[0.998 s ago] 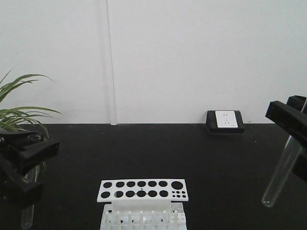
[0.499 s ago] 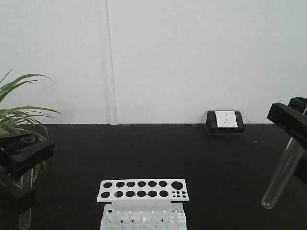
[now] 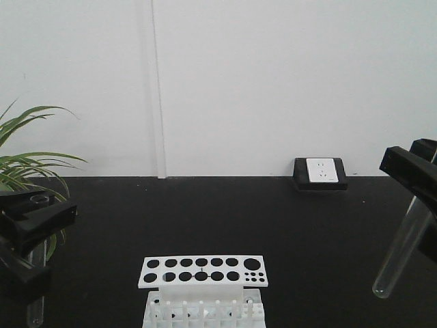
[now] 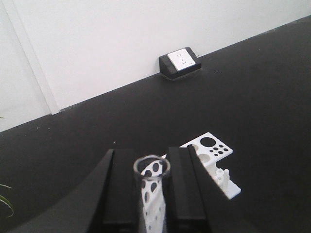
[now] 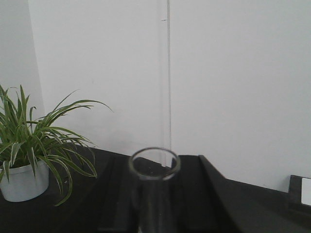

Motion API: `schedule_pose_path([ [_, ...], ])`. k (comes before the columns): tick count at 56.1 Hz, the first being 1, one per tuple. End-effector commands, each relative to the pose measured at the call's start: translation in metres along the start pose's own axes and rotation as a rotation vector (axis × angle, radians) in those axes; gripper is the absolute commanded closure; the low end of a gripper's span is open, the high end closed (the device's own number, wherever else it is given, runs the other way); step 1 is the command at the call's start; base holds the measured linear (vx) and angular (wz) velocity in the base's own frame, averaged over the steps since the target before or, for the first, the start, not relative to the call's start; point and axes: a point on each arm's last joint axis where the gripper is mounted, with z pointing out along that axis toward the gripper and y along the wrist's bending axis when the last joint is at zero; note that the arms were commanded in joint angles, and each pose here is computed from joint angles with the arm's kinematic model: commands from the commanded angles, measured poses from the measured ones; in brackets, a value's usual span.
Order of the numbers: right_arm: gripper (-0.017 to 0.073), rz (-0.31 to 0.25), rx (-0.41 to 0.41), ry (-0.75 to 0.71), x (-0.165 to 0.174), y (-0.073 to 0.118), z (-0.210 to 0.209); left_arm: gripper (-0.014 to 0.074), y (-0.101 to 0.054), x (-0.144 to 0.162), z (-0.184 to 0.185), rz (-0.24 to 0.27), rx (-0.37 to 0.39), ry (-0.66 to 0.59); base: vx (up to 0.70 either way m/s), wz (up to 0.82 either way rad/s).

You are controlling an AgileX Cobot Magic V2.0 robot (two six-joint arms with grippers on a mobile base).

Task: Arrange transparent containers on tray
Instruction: 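Drive the base to the counter with the yellow tray, holding tubes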

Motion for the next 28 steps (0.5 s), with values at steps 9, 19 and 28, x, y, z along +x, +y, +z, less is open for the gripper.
schedule_pose_path([
  [9,0.0572,-0.047,0.029,-0.03,-0.0101,-0.002,-0.003,0.0594,-0.0002,-0.0166,-0.0059,-0.012,-0.005,-0.118,-0.01,0.01],
  [19,0.0572,-0.047,0.031,-0.031,-0.0102,-0.0022,-0.003,0.0594,-0.0002,-0.0165,-0.0059,-0.012,-0.005,-0.117,-0.06,-0.01],
  [28,0.0572,-0.047,0.032,-0.03,-0.0101,-0.0023,-0.0027,0.0594,0.0,-0.0152,-0.002,-0.012,-0.005,-0.107,-0.14,-0.02],
])
